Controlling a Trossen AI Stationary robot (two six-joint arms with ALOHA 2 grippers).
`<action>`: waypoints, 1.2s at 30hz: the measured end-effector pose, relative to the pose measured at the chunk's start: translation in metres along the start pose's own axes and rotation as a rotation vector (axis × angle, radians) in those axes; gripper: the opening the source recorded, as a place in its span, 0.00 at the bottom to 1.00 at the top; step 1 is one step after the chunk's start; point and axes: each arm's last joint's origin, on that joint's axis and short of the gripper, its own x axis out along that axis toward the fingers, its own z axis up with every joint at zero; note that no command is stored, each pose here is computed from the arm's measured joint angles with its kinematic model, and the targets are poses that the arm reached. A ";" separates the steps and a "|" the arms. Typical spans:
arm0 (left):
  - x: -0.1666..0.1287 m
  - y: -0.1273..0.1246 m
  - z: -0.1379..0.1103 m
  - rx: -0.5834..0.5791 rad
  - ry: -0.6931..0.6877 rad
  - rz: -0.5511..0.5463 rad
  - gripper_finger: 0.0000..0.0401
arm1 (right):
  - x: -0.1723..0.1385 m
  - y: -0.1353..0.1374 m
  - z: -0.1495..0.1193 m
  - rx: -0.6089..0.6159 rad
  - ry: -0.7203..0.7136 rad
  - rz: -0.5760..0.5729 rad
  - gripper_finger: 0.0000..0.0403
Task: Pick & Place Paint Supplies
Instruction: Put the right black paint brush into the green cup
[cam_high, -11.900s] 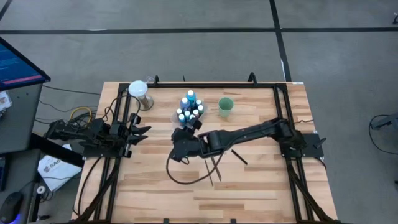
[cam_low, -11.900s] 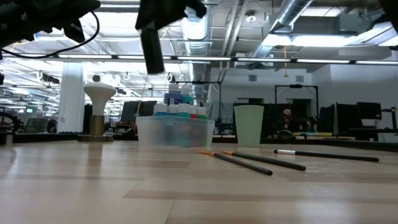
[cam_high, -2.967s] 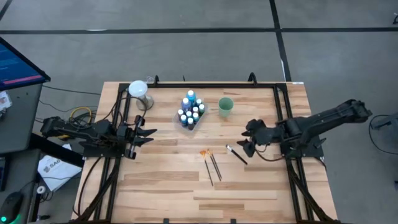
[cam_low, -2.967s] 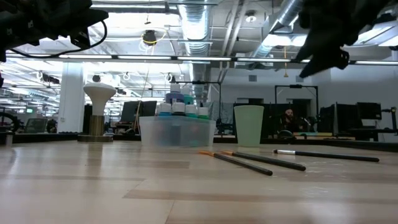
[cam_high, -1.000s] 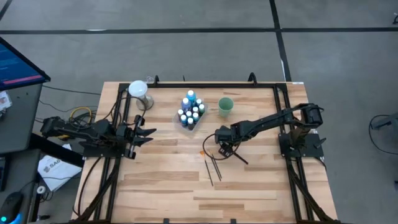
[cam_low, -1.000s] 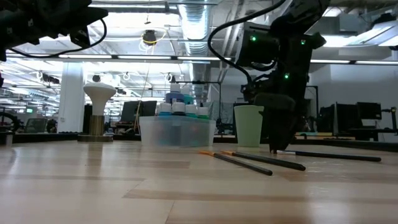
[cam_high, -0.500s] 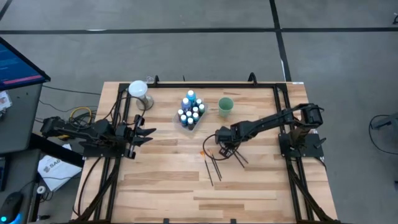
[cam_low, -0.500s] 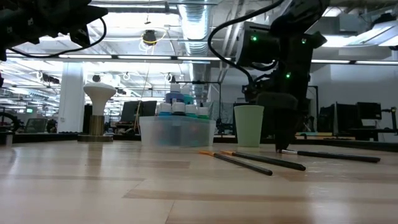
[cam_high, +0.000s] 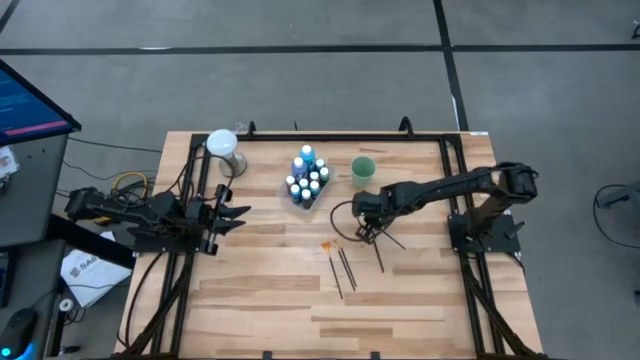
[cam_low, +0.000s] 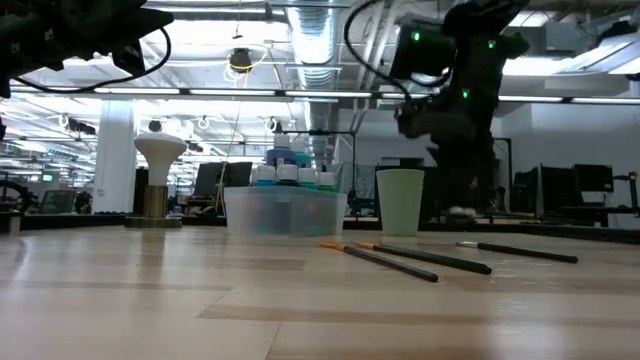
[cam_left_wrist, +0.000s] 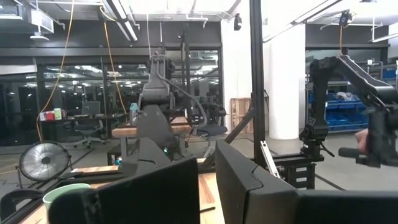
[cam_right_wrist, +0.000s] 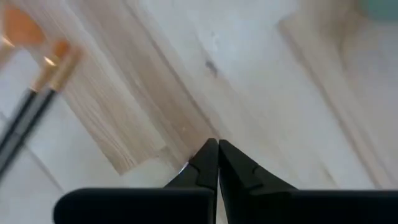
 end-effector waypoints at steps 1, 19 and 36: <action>0.000 0.000 0.000 0.000 -0.001 0.000 0.00 | -0.005 -0.002 0.001 0.005 -0.017 0.009 0.00; 0.000 0.000 0.001 0.000 -0.006 0.000 0.00 | -0.176 -0.062 0.035 -0.011 -1.139 -0.045 0.00; 0.000 0.000 0.001 0.000 -0.006 0.000 0.00 | -0.141 -0.128 0.062 -0.047 -1.399 0.022 0.00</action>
